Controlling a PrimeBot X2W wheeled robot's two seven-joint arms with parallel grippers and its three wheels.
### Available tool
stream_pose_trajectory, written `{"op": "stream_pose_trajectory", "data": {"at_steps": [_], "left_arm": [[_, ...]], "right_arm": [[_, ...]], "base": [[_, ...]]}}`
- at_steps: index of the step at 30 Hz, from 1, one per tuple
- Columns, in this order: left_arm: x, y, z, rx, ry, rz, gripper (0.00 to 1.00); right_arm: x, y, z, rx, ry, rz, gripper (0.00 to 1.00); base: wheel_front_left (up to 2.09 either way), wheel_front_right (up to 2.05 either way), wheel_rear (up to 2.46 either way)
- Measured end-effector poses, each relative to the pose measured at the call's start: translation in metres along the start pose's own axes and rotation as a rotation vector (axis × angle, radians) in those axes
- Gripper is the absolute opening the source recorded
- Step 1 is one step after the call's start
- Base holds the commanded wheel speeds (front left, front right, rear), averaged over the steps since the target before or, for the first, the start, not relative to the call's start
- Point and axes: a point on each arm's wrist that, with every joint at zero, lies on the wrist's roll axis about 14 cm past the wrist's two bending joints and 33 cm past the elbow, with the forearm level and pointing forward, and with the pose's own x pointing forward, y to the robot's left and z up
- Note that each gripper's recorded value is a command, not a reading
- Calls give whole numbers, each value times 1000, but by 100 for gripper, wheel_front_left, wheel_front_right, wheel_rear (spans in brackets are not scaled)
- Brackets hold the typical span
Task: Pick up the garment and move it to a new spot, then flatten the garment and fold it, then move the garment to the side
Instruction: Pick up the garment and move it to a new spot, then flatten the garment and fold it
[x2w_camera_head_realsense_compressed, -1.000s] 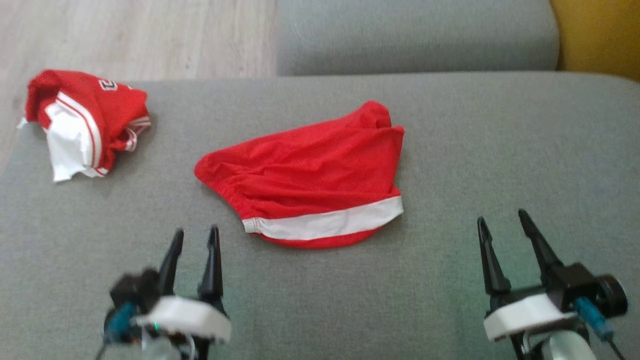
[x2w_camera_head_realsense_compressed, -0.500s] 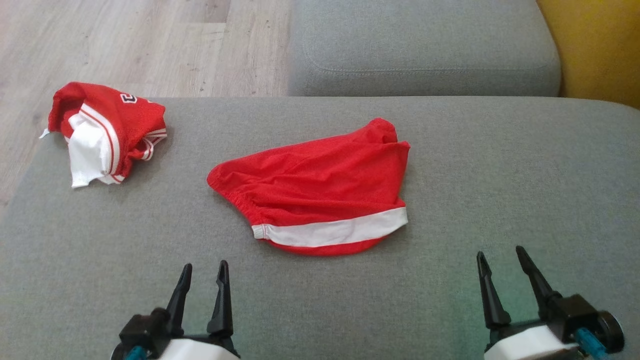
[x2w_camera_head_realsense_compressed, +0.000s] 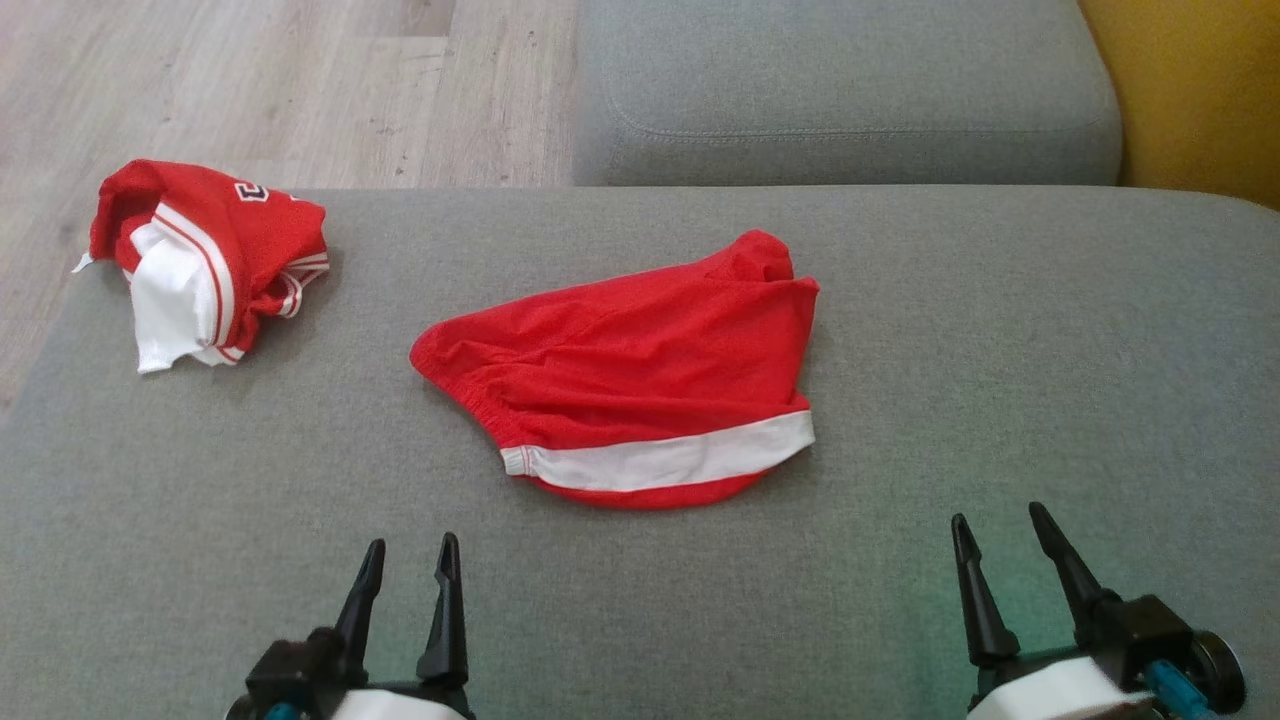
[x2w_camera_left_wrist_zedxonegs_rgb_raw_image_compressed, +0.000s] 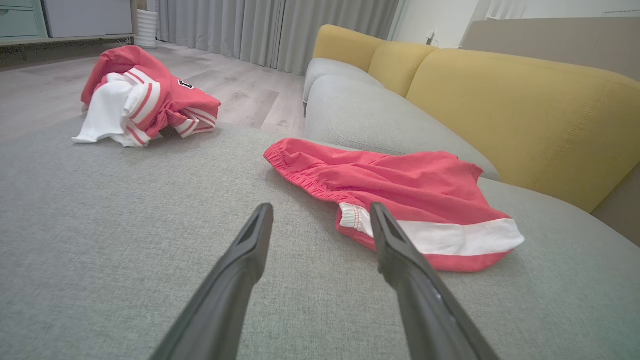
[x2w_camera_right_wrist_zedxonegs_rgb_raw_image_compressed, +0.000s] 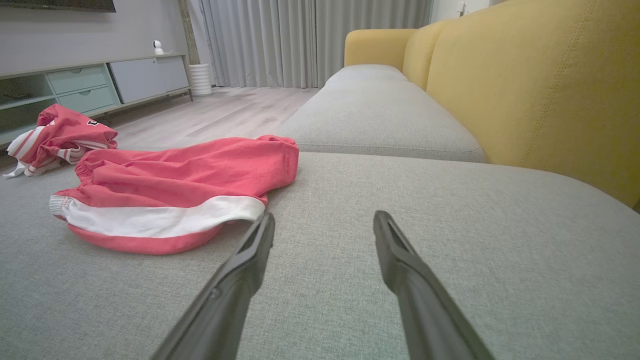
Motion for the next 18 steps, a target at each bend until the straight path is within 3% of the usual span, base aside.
{"op": "stream_pose_trajectory", "data": {"at_steps": [13,18], "left_arm": [[5,0,-9,14,33,-4,100],[28,-8,-10,46,73,-48,100]], "right_arm": [[0,-5,-8,6,27,-14,100],[4,-6,-14,8,48,-17,100]], "base": [[0,0,0],[0,0,0]]}}
